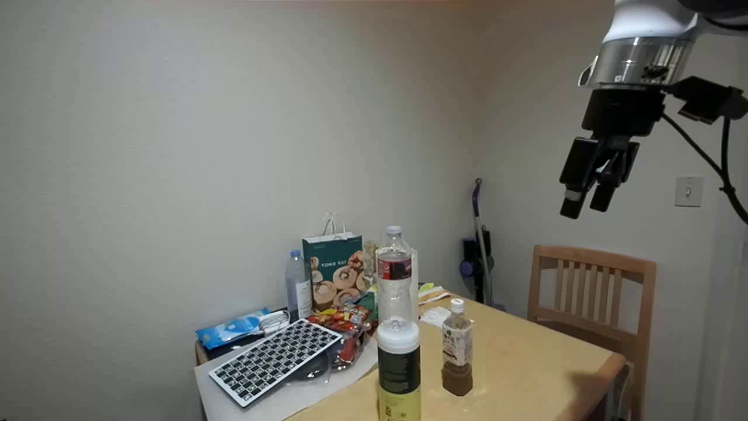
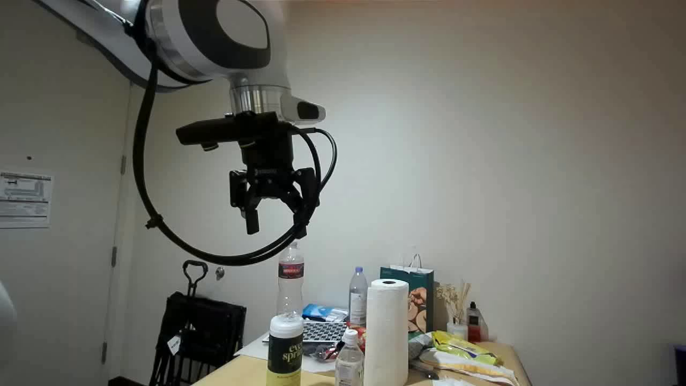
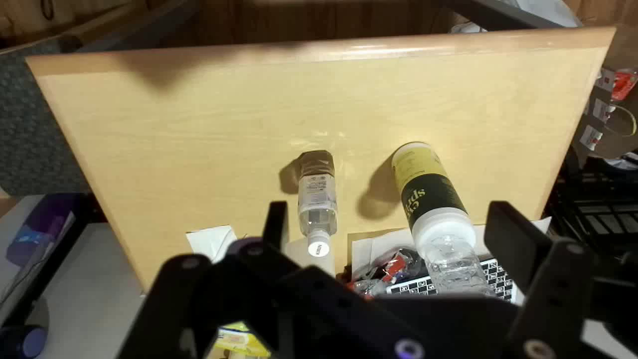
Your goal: Pick up the bottle and put it up right on the table
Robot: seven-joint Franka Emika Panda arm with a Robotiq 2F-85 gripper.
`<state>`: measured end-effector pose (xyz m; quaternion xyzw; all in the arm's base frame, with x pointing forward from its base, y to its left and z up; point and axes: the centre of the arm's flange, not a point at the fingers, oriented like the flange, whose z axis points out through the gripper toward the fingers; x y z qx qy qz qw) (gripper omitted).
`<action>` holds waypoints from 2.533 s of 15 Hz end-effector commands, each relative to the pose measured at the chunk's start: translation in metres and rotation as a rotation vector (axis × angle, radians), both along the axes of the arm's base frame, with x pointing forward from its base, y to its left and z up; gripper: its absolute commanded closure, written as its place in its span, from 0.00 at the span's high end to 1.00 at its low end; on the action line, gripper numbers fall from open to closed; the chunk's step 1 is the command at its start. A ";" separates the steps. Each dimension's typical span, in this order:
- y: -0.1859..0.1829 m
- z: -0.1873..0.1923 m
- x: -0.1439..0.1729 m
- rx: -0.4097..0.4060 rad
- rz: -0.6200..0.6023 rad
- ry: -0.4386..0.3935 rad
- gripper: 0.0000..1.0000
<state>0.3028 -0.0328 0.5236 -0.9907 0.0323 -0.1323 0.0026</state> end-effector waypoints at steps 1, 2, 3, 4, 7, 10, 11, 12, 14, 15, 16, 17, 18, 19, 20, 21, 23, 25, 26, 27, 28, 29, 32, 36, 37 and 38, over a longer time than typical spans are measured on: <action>0.000 0.000 0.000 0.000 0.000 0.000 1.00; 0.000 0.000 0.000 0.000 0.000 0.000 1.00; 0.000 0.000 0.000 0.000 0.000 0.000 1.00; 0.000 0.000 0.000 0.000 0.000 0.000 1.00; 0.000 0.000 0.000 0.000 0.000 0.000 1.00; 0.000 0.000 0.000 0.000 0.000 0.000 1.00; 0.000 0.000 0.000 0.000 0.000 0.000 1.00; 0.000 0.000 0.000 0.000 0.000 0.000 1.00; 0.000 0.000 0.000 0.000 0.000 0.000 1.00; 0.000 0.000 0.000 0.000 0.000 0.000 1.00; 0.000 0.000 0.000 0.000 0.000 0.000 1.00; 0.000 0.000 0.000 0.000 0.000 0.000 1.00; 0.000 0.000 0.000 0.000 0.000 0.000 1.00; 0.000 0.000 0.000 0.000 0.000 0.000 1.00; 0.000 0.000 0.000 0.000 0.000 0.000 1.00; 0.000 0.000 0.000 0.000 0.000 0.000 1.00; -0.002 0.002 0.003 -0.024 0.023 0.023 1.00; -0.004 0.006 0.016 -0.082 0.073 0.082 1.00; -0.004 0.011 0.031 -0.137 0.095 0.101 1.00; -0.004 0.015 0.040 -0.178 0.111 0.098 1.00; 0.001 0.024 0.057 -0.220 0.148 0.072 1.00; 0.005 0.030 0.069 -0.260 0.176 0.054 1.00; 0.015 0.034 0.059 -0.261 0.172 0.010 1.00; 0.015 0.035 0.067 -0.262 0.177 0.012 1.00; 0.015 0.036 0.066 -0.262 0.176 0.010 1.00; 0.015 0.036 0.065 -0.262 0.175 0.009 1.00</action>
